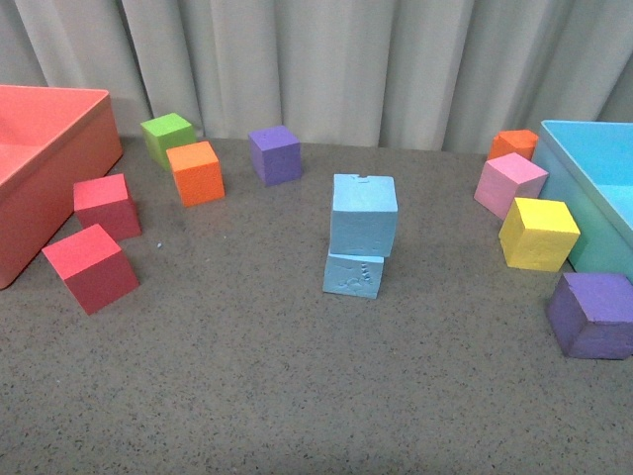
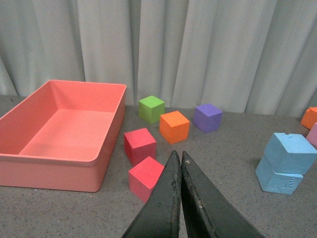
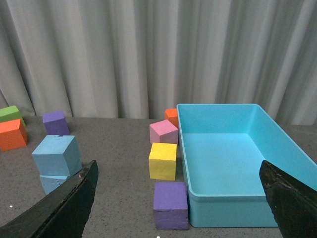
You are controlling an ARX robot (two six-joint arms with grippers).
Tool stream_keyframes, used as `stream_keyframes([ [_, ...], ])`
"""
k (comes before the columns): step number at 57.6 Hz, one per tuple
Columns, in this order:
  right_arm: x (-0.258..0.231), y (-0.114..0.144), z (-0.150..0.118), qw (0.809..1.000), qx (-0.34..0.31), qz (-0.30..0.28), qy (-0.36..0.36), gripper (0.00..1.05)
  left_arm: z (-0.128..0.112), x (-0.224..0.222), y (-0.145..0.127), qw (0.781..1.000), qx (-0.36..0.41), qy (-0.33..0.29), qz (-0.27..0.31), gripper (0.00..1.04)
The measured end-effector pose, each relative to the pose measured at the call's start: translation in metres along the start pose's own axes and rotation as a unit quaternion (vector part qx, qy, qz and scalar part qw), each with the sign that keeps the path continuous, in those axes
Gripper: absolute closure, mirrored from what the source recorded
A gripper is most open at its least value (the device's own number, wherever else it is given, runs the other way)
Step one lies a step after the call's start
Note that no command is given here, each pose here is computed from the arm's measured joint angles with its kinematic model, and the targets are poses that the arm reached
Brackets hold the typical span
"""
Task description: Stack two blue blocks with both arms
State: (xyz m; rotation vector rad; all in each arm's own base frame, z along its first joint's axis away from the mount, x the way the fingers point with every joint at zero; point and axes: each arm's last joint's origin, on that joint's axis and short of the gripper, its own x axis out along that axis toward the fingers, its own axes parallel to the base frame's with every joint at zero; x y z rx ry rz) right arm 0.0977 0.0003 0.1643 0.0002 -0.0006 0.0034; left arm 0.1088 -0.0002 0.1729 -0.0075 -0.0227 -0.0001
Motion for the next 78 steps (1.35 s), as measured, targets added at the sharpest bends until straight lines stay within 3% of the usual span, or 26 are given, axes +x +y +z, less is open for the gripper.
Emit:
stream_keyframes([
  [21, 0.000, 0.000, 0.000, 1.000, 0.000, 0.000, 0.000, 0.10, -0.003, -0.012, 0.000, 1.000, 0.000, 0.003, -0.001, 0.98],
  [31, 0.000, 0.000, 0.000, 1.000, 0.000, 0.000, 0.000, 0.10, -0.003, -0.012, 0.000, 1.000, 0.000, 0.003, -0.001, 0.68],
  [44, 0.000, 0.000, 0.000, 1.000, 0.000, 0.000, 0.000, 0.10, -0.003, -0.012, 0.000, 1.000, 0.000, 0.003, -0.001, 0.18],
  [49, 0.000, 0.000, 0.000, 1.000, 0.000, 0.000, 0.000, 0.10, -0.003, -0.012, 0.000, 1.000, 0.001, 0.003, -0.001, 0.05],
  [78, 0.000, 0.000, 0.000, 1.000, 0.000, 0.000, 0.000, 0.10, -0.003, -0.012, 0.000, 1.000, 0.001, 0.003, -0.001, 0.07],
])
